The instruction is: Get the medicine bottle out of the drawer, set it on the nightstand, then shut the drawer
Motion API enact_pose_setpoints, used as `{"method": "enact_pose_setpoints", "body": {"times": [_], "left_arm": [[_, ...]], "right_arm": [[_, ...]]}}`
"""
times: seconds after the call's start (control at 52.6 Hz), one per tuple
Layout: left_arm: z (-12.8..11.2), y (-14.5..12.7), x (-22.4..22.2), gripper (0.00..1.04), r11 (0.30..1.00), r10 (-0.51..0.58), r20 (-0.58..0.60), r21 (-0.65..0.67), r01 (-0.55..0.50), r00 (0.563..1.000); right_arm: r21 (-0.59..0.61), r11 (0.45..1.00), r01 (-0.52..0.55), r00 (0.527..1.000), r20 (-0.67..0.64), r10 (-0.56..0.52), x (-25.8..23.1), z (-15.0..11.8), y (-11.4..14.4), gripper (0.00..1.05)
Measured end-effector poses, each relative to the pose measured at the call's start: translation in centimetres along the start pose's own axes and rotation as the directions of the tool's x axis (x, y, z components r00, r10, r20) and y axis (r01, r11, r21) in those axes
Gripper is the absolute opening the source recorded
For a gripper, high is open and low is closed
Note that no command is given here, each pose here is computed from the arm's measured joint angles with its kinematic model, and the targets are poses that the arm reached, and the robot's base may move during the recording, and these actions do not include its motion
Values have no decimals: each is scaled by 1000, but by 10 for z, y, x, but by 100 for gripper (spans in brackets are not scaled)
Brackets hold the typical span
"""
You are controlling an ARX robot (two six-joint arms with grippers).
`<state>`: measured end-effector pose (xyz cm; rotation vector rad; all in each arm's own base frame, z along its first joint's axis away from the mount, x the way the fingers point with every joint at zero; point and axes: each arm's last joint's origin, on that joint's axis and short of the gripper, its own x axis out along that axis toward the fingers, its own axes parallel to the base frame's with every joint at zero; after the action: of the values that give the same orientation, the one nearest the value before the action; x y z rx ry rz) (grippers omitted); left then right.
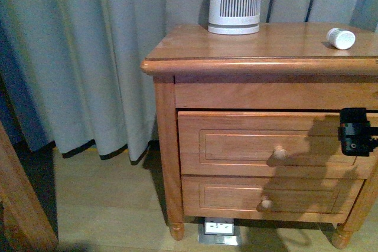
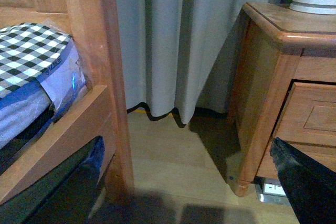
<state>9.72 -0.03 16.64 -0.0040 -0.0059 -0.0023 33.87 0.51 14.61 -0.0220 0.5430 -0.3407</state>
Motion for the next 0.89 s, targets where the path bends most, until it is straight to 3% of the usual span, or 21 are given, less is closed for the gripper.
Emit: {"method": "enact_pose_setpoints", "body": {"times": [0.209,0.361,0.456,0.627,0.78,0.894], "left_arm": [[0,0,0,98,1000,0,0,0,0,1000],[0,0,0,98,1000,0,0,0,0,1000],[0,0,0,98,1000,0,0,0,0,1000],[0,0,0,98,1000,0,0,0,0,1000],[0,0,0,98,1000,0,0,0,0,1000],[0,0,0,98,1000,0,0,0,0,1000]], "right_arm": [[63,998,20,992,127,-28,-85,-7,-23,98],[145,983,109,950,277,-146,-158,-14,-61,98],[174,974,143,936,296,-190,-190,-29,-75,98],[182,975,124,923,341,-181,-224,-62,-85,98],[170,978,122,928,330,-173,-223,-68,-86,98],[81,984,-160,876,471,104,-218,-73,-88,83]]}}
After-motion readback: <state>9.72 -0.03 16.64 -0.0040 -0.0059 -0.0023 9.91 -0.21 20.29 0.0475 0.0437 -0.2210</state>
